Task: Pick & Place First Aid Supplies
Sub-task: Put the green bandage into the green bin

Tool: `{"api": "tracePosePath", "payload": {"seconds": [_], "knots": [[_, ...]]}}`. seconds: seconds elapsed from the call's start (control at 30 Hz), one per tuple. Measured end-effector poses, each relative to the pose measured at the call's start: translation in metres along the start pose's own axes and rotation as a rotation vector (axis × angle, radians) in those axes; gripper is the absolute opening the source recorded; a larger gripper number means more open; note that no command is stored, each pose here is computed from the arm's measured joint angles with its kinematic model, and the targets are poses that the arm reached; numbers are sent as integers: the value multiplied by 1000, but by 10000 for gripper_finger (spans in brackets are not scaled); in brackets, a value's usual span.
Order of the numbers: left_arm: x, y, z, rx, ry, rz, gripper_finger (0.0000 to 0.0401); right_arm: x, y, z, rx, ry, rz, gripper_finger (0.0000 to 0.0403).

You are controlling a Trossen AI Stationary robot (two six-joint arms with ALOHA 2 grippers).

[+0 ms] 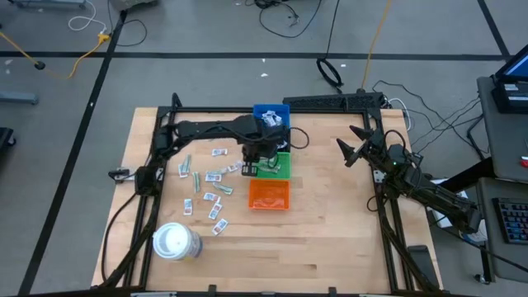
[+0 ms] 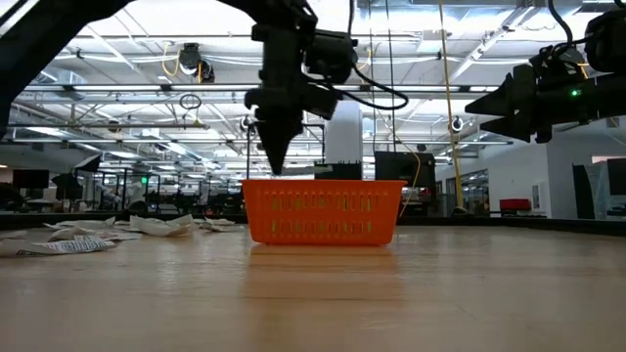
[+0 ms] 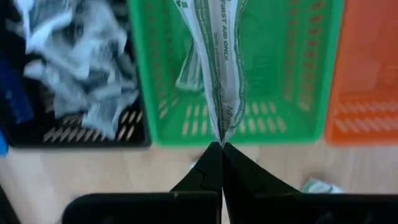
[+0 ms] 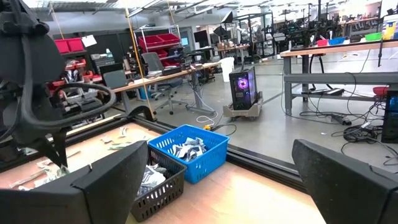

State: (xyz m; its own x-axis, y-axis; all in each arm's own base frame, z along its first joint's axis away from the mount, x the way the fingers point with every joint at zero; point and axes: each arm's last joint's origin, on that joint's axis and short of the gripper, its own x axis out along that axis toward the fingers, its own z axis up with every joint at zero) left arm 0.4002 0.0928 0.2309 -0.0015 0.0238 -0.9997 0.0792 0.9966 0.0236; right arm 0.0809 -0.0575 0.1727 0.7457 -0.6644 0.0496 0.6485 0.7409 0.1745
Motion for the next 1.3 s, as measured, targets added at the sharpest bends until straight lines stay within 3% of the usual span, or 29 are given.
{"api": "tracePosePath", "payload": {"seconds": [0.27, 0.4, 0.57, 0.8, 0.93, 1.1, 1.3], "knots": [[18, -9, 21, 38, 4, -27, 3, 0, 0, 0, 0, 0, 0, 393], [18, -10, 23, 43, -15, -21, 25, 0, 0, 0, 0, 0, 0, 393], [18, -10, 26, 40, -47, -34, 91, 0, 0, 0, 0, 0, 0, 393], [18, -11, 26, 42, -64, -86, 233, 0, 0, 0, 0, 0, 0, 393], [18, -6, 25, 14, -59, -81, 294, 0, 0, 0, 0, 0, 0, 393], [13, 2, 20, -20, -60, -79, 335, 0, 0, 0, 0, 0, 0, 393], [0, 12, 12, 0, -89, -68, 348, 0, 0, 0, 0, 0, 0, 393]]}}
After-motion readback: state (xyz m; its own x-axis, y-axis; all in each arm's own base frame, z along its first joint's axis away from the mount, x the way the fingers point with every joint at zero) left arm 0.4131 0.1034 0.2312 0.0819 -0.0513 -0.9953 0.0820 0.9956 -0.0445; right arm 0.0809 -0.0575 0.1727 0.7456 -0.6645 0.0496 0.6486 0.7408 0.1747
